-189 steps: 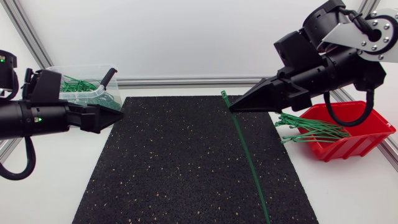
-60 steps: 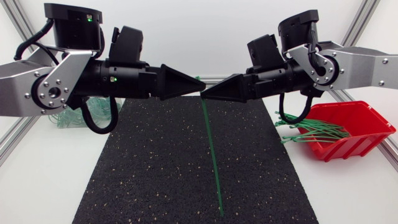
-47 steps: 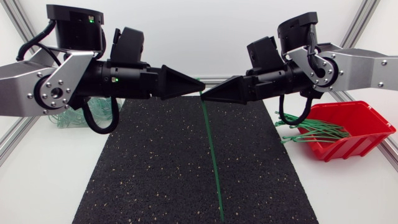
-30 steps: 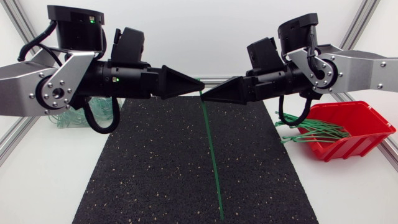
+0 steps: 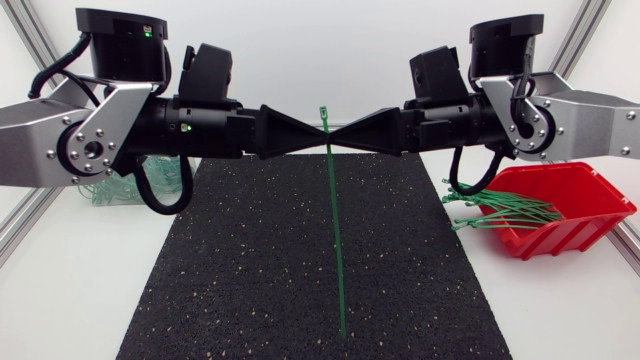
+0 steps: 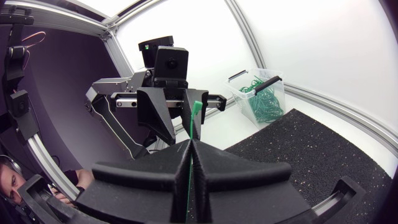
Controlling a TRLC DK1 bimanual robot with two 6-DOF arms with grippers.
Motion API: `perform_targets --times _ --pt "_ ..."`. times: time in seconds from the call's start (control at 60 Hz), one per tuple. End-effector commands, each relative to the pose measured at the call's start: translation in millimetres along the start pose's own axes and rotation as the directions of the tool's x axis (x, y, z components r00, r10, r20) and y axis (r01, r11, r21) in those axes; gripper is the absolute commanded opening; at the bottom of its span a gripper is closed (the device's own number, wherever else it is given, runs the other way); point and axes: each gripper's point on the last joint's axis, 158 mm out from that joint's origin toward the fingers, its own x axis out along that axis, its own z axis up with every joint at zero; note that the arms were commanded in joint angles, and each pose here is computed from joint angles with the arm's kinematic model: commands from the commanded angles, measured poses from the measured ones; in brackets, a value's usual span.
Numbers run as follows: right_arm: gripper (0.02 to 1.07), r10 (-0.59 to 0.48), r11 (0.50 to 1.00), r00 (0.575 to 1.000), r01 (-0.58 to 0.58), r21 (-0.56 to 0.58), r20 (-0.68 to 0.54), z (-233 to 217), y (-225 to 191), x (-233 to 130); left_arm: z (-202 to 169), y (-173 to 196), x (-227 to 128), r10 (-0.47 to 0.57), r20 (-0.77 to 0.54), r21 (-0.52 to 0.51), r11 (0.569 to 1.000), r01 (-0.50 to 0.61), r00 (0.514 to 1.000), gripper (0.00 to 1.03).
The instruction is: Take a green cable tie from the red box, thread the tail through the head to close it, then place it in the transparent bin on the left.
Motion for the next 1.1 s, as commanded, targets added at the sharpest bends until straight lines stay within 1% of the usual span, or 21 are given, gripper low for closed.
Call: perform_targets --times 0.0,0.333,0.367,0.4,0.883,0.95,1.083 --pt "0.08 0.007 0.998 1.0 -0.007 0.06 0.009 -4 3 -2 -1 3 2 -0.002 0.001 -0.027 1.0 0.002 1.0 0.24" --pt "0.08 0.014 0.997 1.0 -0.014 0.072 0.002 -9 3 2 1 4 1 0.005 0.009 -0.027 1.0 -0.004 1.0 0.24" --pt "0.08 0.014 0.997 1.0 -0.014 0.072 0.002 -10 2 2 1 4 1 0.006 0.01 -0.027 1.0 -0.006 1.0 0.2" --pt "0.08 0.016 0.997 1.0 -0.016 0.072 0.001 -10 3 2 1 4 1 0.006 0.01 -0.027 1.0 -0.006 1.0 0.2" --pt "0.08 0.021 0.997 1.0 -0.021 0.081 -0.008 -15 3 6 5 8 1 0.017 0.025 -0.027 1.0 -0.016 1.0 0.2" --pt "0.08 0.021 0.996 1.0 -0.021 0.082 -0.008 -15 3 6 5 8 1 0.019 0.025 -0.028 0.999 -0.018 1.0 0.15" --pt "0.08 0.021 0.997 1.0 -0.021 0.081 -0.007 -15 3 6 4 10 1 0.025 0.025 -0.029 0.999 -0.024 0.999 0.14"
